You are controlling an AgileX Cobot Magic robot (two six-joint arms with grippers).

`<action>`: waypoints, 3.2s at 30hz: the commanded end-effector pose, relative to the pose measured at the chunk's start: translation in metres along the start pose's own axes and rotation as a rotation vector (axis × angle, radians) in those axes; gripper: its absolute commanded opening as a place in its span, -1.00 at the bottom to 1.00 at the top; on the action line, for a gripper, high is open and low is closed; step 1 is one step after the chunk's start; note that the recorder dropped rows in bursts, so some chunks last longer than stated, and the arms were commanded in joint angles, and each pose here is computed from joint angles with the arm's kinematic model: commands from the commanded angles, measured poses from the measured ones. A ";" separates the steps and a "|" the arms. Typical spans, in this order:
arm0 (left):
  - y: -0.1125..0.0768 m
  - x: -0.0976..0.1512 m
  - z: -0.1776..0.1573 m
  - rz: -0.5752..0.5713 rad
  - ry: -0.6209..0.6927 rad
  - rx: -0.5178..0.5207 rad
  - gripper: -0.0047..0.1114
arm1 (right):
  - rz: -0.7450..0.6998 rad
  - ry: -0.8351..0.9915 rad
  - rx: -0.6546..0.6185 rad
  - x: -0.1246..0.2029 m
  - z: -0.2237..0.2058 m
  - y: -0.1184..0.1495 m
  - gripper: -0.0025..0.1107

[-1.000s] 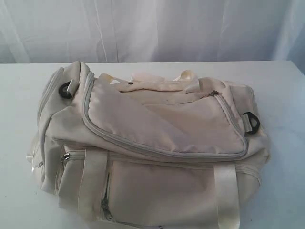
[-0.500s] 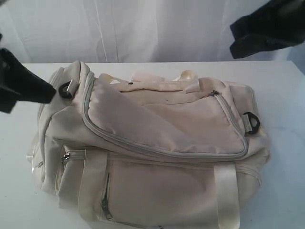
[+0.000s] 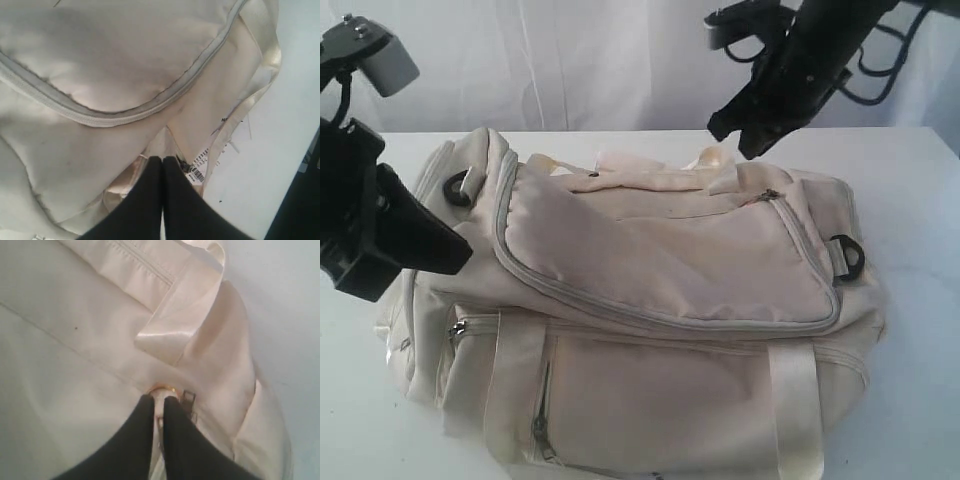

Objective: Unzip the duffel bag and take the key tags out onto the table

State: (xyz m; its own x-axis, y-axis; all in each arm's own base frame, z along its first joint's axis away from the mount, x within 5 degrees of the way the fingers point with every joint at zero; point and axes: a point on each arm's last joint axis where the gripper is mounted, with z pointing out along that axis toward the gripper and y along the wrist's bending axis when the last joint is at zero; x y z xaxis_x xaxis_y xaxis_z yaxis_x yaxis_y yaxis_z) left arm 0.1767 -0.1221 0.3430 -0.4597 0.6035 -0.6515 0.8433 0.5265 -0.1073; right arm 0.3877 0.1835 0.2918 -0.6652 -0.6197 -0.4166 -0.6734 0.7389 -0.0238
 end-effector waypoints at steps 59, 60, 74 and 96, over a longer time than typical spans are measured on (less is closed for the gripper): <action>-0.015 -0.002 0.003 0.028 -0.002 0.087 -0.92 | -0.526 0.209 0.061 0.001 0.049 0.027 0.00; -0.015 -0.002 0.003 0.028 -0.002 0.087 -0.92 | -0.530 0.226 0.064 0.002 0.049 0.026 0.00; -0.015 -0.001 0.003 0.028 0.001 0.090 -0.92 | -0.537 0.313 0.050 0.010 0.060 0.024 0.00; -0.015 -0.001 0.003 0.030 0.001 0.090 -0.92 | -0.490 0.362 0.078 0.014 0.077 0.020 -0.09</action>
State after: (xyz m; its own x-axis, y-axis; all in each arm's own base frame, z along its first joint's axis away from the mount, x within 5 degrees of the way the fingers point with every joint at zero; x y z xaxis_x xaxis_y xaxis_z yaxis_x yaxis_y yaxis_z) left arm 0.1689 -0.1316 0.3438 -0.4250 0.6212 -0.6584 0.8762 0.4648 -0.1270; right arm 0.3897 0.2131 0.2166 -0.3426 -0.9390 -0.0297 -0.9190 0.3415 -0.1971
